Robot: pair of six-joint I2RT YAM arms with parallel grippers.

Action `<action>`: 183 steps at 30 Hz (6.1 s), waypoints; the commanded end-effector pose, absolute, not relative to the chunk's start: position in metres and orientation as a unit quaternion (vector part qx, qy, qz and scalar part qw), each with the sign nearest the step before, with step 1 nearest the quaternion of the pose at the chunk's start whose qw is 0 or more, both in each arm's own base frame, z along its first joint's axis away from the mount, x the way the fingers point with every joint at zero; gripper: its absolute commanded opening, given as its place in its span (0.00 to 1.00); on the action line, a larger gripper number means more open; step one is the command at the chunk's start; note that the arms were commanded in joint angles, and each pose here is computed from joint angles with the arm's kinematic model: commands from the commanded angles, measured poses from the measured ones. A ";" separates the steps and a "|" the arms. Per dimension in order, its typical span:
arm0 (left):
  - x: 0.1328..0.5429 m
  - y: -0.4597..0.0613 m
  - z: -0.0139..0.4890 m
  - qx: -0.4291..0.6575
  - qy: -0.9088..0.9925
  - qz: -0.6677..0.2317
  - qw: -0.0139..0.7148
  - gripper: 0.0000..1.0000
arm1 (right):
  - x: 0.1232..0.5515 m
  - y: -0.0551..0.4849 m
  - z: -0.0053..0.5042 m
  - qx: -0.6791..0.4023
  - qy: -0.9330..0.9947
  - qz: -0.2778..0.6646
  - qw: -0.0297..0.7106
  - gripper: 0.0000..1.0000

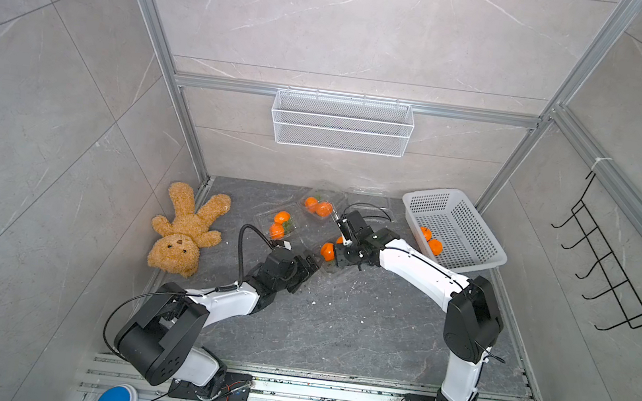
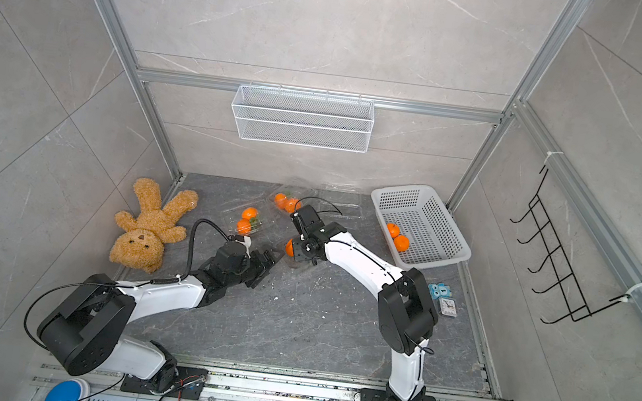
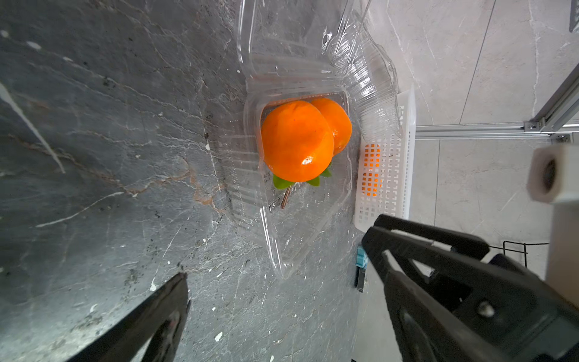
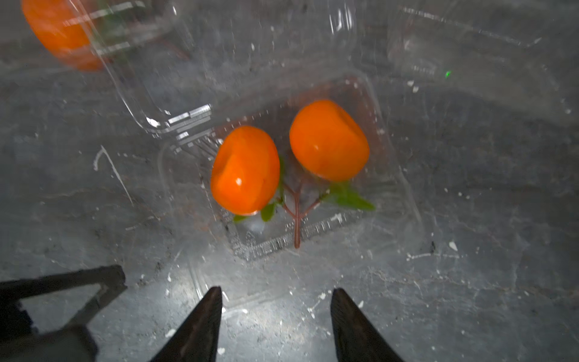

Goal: Take oranges out of containers
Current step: Pick up the orange from the packing box, then place the orange in the basket, then pick up the packing box from the center of the board.

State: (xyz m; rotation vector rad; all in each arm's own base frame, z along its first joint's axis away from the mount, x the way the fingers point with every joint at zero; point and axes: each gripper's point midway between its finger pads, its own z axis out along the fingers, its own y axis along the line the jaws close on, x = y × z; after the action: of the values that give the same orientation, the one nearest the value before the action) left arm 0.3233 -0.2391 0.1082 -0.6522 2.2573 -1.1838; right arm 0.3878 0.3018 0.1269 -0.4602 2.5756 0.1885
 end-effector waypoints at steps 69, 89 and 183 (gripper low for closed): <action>0.326 -0.243 0.098 -0.230 0.830 -0.445 0.245 1.00 | 0.369 0.267 0.034 -0.171 0.962 -0.030 0.212 0.02; 0.326 -0.242 0.132 -0.200 0.832 -0.439 0.275 1.00 | 0.372 0.275 0.117 -0.157 0.948 0.025 0.274 0.00; 0.384 -0.279 0.091 -0.212 0.879 -0.388 0.182 1.00 | 0.396 0.222 0.067 -0.150 0.963 0.075 0.211 0.09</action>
State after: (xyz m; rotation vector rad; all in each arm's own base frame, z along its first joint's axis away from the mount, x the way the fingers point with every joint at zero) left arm 0.3851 -0.2735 0.0798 -0.6047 2.5183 -1.0403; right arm 0.3974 0.2249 0.0424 -0.4107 2.7558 0.2365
